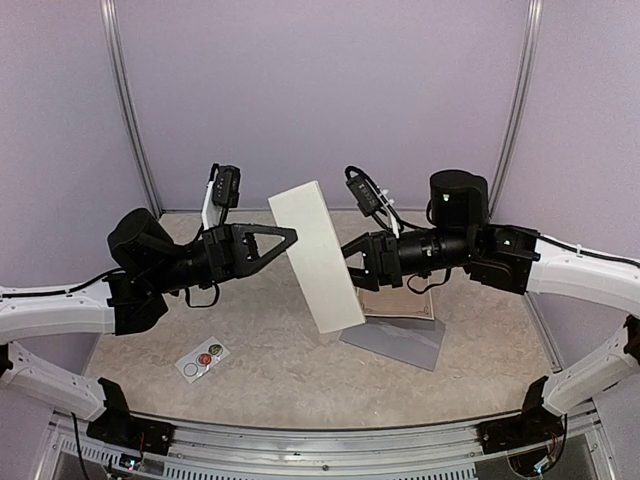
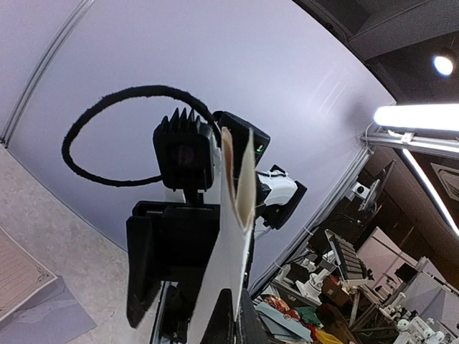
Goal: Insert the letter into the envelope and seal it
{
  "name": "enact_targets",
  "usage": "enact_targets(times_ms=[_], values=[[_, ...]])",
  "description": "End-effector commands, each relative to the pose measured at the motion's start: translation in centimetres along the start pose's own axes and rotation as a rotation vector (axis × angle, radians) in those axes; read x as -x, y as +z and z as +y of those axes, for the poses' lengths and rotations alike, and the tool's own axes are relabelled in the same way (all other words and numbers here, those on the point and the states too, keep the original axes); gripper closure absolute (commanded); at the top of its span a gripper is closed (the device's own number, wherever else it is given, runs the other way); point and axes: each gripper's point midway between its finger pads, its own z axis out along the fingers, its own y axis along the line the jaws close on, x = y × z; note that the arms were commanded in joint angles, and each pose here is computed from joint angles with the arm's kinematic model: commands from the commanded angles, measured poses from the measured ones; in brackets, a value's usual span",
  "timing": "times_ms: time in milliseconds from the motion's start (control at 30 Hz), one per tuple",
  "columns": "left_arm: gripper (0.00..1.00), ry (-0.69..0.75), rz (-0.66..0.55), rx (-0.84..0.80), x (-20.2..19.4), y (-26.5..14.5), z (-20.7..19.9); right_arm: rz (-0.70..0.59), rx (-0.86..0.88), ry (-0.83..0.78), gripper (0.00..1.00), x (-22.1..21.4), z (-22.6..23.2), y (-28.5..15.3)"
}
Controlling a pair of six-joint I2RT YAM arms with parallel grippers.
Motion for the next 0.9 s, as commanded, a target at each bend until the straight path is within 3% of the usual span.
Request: enact_targets(times_ms=[0,100,200,533,600,700,767,833,867], values=[[1.0,0.03,-0.046,0.071,0.8,-1.0,0.6,-0.167,-0.104,0.028,0.37,2.3,-2.2,-4.9],[1.0,0.034,-0.047,0.147,0.9,-1.2,1.8,-0.211,-0.068,0.017,0.2,2.4,-1.5,-6.6],[1.0,0.03,-0.031,0.177,0.6,-1.1,2.5,-0.19,-0.015,-0.009,0.12,2.2,-0.4,-6.6],[1.0,0.015,-0.022,0.118,0.3,-0.2,2.1,-0.068,0.029,-0.018,0.09,0.5,-0.2,-2.5],[1.0,0.013,-0.02,0.119,0.3,-0.1,2.2,-0.054,0.052,-0.005,0.19,0.2,-0.3,-2.0],[0.98,0.004,-0.015,0.127,0.0,-0.1,2.5,-0.049,0.109,-0.007,0.72,0.1,0.5,-1.5],[0.73,-0.006,-0.005,0.129,-0.3,-0.1,2.7,-0.057,0.103,-0.006,1.0,0.3,0.4,-1.3],[0.57,-0.018,0.018,0.124,-0.9,0.0,2.9,-0.07,0.072,0.007,1.0,0.4,-0.2,-1.3],[0.54,-0.028,0.033,0.126,-1.4,0.1,3.2,-0.074,0.06,0.009,1.0,0.5,-0.4,-1.3]])
